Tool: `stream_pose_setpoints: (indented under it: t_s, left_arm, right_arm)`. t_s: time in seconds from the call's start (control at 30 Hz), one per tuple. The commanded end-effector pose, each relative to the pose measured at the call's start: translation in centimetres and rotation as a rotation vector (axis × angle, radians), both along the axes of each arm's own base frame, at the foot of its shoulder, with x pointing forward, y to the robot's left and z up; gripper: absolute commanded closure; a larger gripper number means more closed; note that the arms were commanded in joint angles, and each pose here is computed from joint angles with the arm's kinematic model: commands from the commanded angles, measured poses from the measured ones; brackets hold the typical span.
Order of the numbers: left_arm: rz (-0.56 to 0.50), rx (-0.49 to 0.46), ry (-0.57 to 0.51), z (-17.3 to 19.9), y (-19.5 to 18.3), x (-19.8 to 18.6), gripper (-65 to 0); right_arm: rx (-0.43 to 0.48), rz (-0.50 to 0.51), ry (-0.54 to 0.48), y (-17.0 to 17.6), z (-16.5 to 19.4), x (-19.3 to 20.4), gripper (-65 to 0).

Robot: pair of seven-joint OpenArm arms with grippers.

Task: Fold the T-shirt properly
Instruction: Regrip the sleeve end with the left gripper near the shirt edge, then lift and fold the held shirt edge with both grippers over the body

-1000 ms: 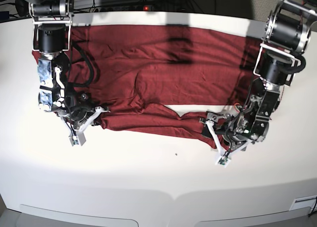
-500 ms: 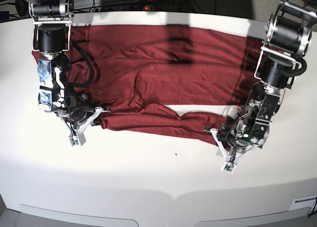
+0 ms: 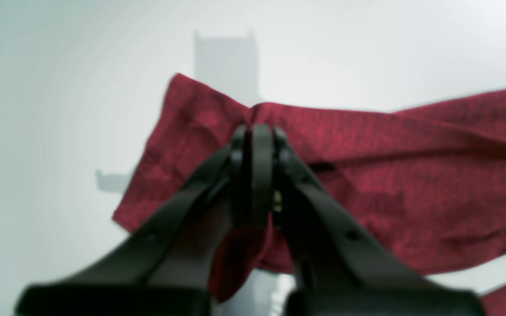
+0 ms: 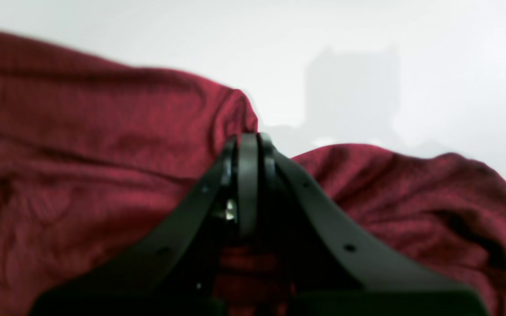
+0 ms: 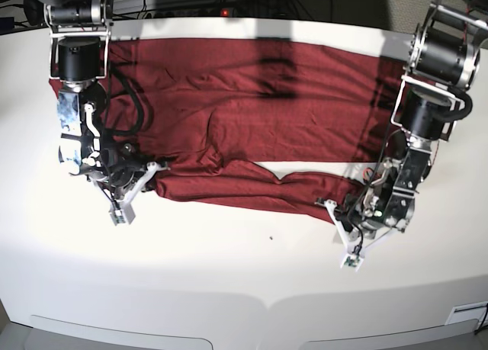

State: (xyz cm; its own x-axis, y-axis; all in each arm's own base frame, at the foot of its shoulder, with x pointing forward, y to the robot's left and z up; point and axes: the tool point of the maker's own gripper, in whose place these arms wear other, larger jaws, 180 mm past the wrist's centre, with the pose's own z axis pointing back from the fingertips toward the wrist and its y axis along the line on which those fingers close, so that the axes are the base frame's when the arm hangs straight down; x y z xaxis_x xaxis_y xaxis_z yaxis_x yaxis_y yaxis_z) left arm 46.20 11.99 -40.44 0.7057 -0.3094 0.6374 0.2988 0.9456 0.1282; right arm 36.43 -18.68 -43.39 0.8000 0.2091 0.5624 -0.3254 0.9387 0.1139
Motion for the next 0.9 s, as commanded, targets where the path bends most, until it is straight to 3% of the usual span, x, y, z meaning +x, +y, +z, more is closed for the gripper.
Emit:
stream_pose_setpoints:
  t_s: [0.0, 0.5, 0.87]
  left_arm:
    - [-0.001, -0.012, -0.081, 2.9, -0.1, 2.2, 0.0]
    - [-0.041, -0.024, -0.159, 9.5, -0.7, 2.9, 0.0]
    - [-0.043, 0.084, -0.135, 9.3, 4.3, -0.9, 0.0]
  right_arm:
    - [-0.017, 0.01, -0.055, -0.6, 2.0, 1.4, 0.0]
    - [-0.061, 0.073, -0.272, 0.8, 9.2, 4.0, 0.0]
    - [-0.115, 0.157, -0.343, 2.2, 12.1, 2.2, 0.0]
